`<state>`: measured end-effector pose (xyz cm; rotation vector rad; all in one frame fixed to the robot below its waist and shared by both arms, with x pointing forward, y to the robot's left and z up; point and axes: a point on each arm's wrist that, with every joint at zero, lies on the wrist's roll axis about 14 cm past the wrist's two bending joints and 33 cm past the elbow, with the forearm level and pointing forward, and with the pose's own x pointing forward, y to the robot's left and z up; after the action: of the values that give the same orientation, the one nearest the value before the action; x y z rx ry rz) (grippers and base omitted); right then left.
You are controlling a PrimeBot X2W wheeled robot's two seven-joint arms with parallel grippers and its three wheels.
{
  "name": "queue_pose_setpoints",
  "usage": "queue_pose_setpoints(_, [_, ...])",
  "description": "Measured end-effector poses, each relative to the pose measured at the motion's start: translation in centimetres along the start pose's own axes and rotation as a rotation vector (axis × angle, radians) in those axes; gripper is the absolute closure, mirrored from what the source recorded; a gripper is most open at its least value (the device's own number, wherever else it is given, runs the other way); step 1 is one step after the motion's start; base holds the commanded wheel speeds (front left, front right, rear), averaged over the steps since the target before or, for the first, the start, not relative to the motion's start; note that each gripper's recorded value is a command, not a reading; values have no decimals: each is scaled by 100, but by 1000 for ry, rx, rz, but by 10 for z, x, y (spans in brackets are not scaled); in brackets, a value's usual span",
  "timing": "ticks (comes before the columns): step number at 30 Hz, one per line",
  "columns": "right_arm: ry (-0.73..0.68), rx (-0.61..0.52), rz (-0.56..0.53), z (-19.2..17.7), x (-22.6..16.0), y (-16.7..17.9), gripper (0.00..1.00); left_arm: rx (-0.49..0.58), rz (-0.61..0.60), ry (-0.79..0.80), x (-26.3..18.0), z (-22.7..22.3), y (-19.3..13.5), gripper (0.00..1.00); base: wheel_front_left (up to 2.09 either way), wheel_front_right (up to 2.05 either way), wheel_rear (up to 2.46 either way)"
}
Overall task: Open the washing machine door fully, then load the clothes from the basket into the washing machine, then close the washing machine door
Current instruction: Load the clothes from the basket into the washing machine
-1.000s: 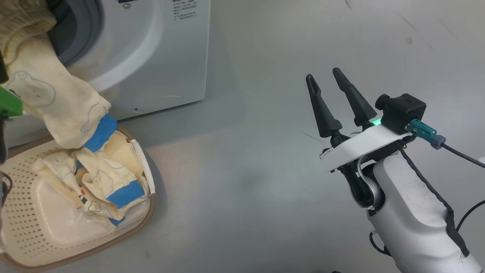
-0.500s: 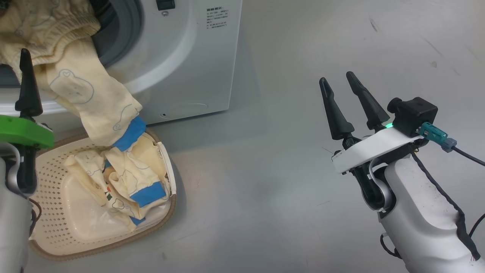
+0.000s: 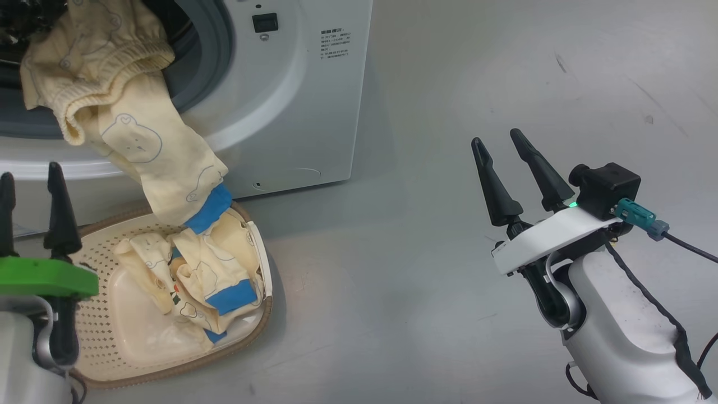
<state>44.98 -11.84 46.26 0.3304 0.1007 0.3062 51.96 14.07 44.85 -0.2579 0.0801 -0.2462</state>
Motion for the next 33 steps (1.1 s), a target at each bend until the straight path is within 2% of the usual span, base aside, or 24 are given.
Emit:
queue_pose_setpoints(10, [-6,-2,-14,3,-3,-5,0,-52,16,78,-36,-33,-5,0,0,0,0])
queue_pose_setpoints(26, [6,17,-33,-4,-5,-10,0,-69,-9,90,-38,-43,-13,0,0,0,0])
queue_pose_setpoints(33, [12,24,-54,-7,-7,-17,0,-72,-33,209,-39,-73,-18,0,0,0,0])
